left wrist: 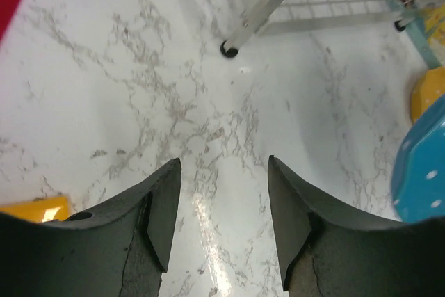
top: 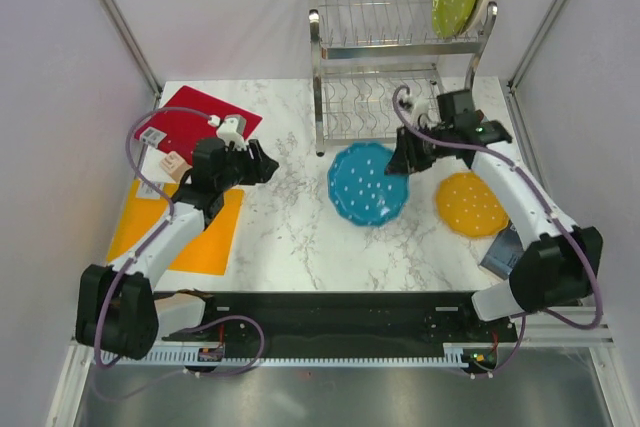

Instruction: Load the plates into the dish rack

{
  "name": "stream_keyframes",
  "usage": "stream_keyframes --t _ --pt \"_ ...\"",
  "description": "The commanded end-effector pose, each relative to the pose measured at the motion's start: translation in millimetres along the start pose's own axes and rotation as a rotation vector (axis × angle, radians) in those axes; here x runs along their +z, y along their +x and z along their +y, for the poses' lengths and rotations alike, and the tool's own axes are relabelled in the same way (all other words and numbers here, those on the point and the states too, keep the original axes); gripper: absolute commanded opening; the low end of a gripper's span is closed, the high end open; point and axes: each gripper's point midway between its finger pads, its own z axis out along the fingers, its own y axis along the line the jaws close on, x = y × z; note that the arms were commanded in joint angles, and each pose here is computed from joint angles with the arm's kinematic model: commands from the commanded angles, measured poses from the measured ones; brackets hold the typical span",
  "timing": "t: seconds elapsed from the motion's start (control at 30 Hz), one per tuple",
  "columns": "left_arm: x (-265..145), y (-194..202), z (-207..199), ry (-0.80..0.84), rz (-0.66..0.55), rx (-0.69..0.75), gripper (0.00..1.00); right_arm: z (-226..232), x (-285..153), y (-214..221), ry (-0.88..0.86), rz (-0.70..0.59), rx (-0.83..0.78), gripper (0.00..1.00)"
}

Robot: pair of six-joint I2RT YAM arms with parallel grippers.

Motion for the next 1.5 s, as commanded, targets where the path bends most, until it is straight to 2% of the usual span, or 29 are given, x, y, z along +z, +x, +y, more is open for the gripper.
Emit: stream_keyframes --t 0.0,0.03,0.07,0.13,0.17,0.27,0.4,0.5,0.53,0.57,0.63,0.73,1.17,1.33,1.47 --pt "-11.3 -7.2 9.6 -0.048 -0.061 0.113 0.60 73.6 -116.1 -111.3 0.080 -0.362 -0.376 0.00" --pt "-10.4 -5.0 10.3 -0.052 -0.054 0.096 0.60 81.7 -131.1 -125.5 0.102 -0.410 -0.411 0.00" --pt "-8.9 -1.3 10.8 -0.050 -0.043 0.086 0.59 94.2 -163.3 -154.7 0.166 -0.521 -0.455 0.00" --pt "-7.2 -2.6 9.3 -0.041 -0.058 0.075 0.58 104.8 -195.7 -183.1 0.235 -0.649 -0.463 0.00" --pt "-6.8 -0.9 9.6 -0.038 -0.062 0.072 0.58 120.2 -223.0 -204.0 0.258 -0.758 -0.506 0.00" --pt "-5.1 -6.4 6.8 -0.021 -0.089 0.084 0.58 137.7 -276.4 -238.1 0.348 -0.961 -0.513 0.00" --pt "-3.6 -3.8 7.5 -0.016 -0.086 0.097 0.58 124.0 -326.1 -279.4 0.534 -1.172 -0.422 0.00" --pt "-4.7 0.3 5.2 0.002 -0.096 0.078 0.58 98.6 -360.2 -303.9 0.699 -1.335 -0.275 0.00" --pt "-5.4 1.8 3.6 0.012 -0.096 0.073 0.58 102.9 -375.3 -310.4 0.717 -1.391 -0.264 0.00" --pt "-5.9 6.1 3.2 0.017 -0.091 0.065 0.58 88.7 -366.7 -320.9 0.752 -1.384 -0.244 0.00" --pt "-7.1 10.6 2.5 0.023 -0.086 0.045 0.57 76.4 -387.2 -325.8 0.877 -1.466 -0.188 0.00" --pt "-8.8 15.2 2.9 0.025 -0.081 0.039 0.57 58.6 -381.0 -334.9 1.020 -1.493 -0.148 0.00" --pt "-7.0 21.2 4.8 0.024 -0.075 0.022 0.57 28.7 -356.2 -352.5 1.151 -1.476 -0.101 0.00" --pt "-2.1 24.1 6.2 0.025 -0.066 0.018 0.57 33.0 -358.0 -366.0 1.174 -1.505 -0.189 0.00" --pt "1.2 23.5 6.4 0.027 -0.064 0.014 0.57 29.0 -344.2 -376.0 1.180 -1.471 -0.257 0.00"
